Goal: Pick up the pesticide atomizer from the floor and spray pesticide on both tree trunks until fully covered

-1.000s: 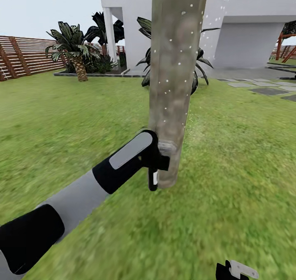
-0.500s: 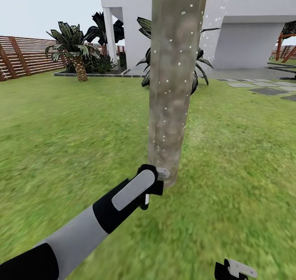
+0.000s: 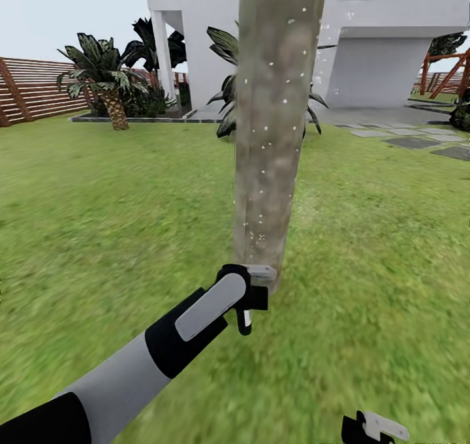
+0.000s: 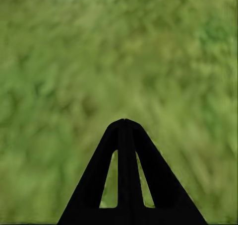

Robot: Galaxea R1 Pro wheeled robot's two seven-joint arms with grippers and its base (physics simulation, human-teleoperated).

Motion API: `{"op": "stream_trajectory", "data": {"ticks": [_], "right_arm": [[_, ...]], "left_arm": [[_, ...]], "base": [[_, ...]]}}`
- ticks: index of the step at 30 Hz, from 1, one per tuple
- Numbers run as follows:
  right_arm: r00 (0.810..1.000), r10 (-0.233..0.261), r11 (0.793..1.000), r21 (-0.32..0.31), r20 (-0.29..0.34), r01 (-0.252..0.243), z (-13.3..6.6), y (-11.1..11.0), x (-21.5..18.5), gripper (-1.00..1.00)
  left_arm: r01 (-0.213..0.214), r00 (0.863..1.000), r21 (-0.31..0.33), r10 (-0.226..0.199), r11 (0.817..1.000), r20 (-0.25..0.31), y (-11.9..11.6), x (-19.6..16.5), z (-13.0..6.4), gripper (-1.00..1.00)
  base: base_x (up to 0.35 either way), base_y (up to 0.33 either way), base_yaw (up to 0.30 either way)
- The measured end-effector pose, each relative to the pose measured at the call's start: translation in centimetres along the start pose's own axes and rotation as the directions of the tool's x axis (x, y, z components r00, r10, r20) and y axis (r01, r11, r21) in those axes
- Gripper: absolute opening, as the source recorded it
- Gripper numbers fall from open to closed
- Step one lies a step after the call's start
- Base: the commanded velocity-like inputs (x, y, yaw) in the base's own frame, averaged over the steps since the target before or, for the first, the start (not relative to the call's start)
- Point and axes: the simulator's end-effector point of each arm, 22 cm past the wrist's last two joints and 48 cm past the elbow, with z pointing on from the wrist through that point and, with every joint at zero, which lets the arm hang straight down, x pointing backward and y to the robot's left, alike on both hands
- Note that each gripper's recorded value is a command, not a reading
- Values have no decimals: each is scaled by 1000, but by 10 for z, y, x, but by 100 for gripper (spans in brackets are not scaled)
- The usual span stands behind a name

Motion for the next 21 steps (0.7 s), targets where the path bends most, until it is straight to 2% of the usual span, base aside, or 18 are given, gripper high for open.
{"op": "stream_trajectory", "data": {"ticks": [6,11,21], "right_arm": [[1000,-1,1000,0,0,1,0,0,0,-100],[1000,-1,1000,0,1,1,0,0,0,-100],[1000,1,1000,3,0,-1,0,-2,0,-100]], "left_arm": [[10,1000,4,-10,1000,2,-1,0,0,-100],[32,999,5,-32,999,6,-1,-1,0,-100],[36,999,6,-36,999,8,-1,-2,0,-100]], "base": [[4,346,-77],[103,349,-223],[131,343,-250]]}}
